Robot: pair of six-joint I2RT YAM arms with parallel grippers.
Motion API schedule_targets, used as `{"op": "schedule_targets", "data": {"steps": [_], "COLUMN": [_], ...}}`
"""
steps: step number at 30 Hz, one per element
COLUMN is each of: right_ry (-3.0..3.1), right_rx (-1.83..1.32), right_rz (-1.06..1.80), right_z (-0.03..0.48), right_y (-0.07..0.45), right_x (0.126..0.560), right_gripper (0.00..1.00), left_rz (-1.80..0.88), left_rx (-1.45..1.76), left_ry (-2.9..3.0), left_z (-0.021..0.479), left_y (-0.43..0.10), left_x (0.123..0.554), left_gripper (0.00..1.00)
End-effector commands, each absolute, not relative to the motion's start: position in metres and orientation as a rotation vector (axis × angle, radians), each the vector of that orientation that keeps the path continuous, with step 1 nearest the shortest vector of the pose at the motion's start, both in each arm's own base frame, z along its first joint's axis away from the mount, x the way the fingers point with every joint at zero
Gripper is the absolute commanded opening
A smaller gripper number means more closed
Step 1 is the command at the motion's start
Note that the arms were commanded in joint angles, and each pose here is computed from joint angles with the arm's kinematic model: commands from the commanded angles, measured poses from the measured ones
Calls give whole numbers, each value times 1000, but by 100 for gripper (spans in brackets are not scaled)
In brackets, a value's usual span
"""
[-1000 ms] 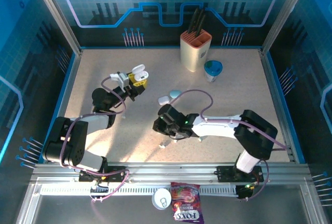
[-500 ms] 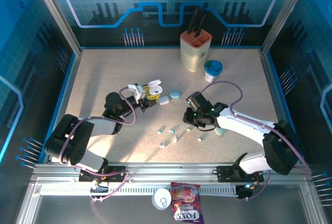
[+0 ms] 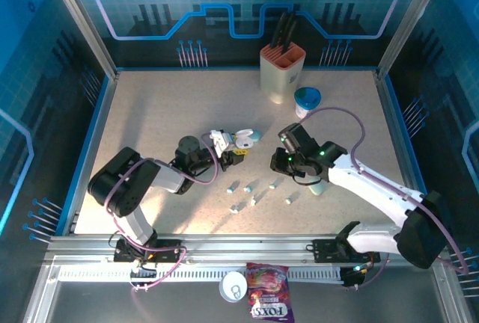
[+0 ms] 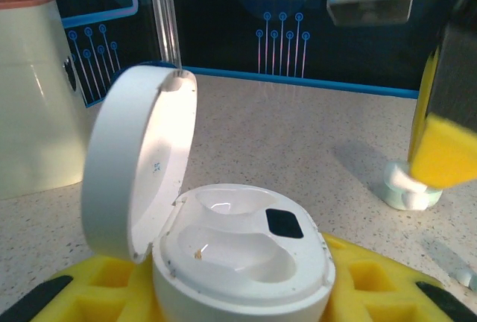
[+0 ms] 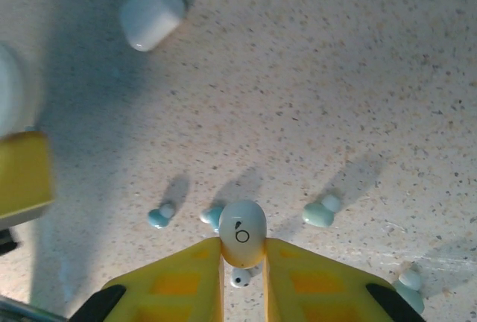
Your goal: Insert wireless bluetooth earbuds into charging case
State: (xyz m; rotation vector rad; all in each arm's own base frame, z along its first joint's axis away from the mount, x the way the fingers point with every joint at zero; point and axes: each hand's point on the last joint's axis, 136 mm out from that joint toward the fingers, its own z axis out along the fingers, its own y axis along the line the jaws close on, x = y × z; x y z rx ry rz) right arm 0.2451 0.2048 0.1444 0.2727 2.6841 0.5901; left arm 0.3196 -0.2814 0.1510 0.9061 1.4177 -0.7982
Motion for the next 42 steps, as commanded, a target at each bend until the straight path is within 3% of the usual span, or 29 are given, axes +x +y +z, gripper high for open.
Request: {"op": "schedule_targets", "data": {"steps": [1, 12, 21, 42], "right_ry": [2700, 2736, 2735, 2647], "right_rx": [227, 154, 116, 57], "right_rz": [512, 257, 237, 509], "right_z": [158, 158, 163, 187], "right_y": [192, 167, 175, 239], "right_x": [242, 240, 244, 265], "right_gripper": [20, 21, 21, 19], "left_rz": [-751, -750, -762, -812], "left_rx": [917, 953, 1007, 1041], "left_ry": [1343, 1364, 1369, 1342], "left_z": [162, 145, 135, 131], "left_y": [-290, -305, -324, -346], "left_x": [326, 326, 322, 308], "left_gripper": [36, 36, 36, 36]}}
